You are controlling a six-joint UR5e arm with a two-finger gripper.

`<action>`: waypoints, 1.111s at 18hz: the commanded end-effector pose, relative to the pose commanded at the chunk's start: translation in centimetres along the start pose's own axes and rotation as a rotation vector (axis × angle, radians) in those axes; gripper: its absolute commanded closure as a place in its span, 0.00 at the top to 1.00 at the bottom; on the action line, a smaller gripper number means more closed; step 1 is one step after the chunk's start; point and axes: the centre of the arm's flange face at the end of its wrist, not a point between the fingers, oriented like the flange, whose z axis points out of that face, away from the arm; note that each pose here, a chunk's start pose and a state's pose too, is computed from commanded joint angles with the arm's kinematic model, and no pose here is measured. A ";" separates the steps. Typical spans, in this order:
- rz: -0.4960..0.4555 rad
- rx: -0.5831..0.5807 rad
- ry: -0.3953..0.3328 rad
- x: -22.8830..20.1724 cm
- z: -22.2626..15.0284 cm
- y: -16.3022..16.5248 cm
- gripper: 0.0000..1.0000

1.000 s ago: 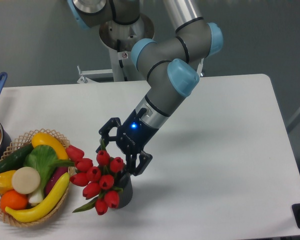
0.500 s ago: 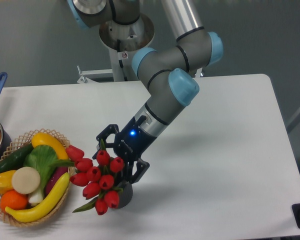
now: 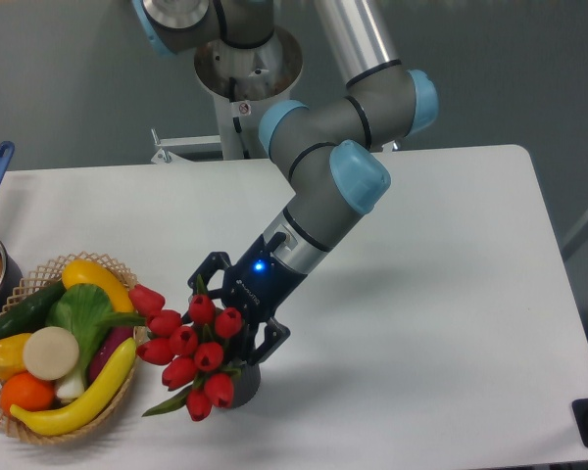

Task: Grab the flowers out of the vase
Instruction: 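Close the gripper on the tulip stems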

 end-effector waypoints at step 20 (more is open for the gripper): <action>-0.062 0.108 -0.013 -0.7 -2.9 -3.0 0.54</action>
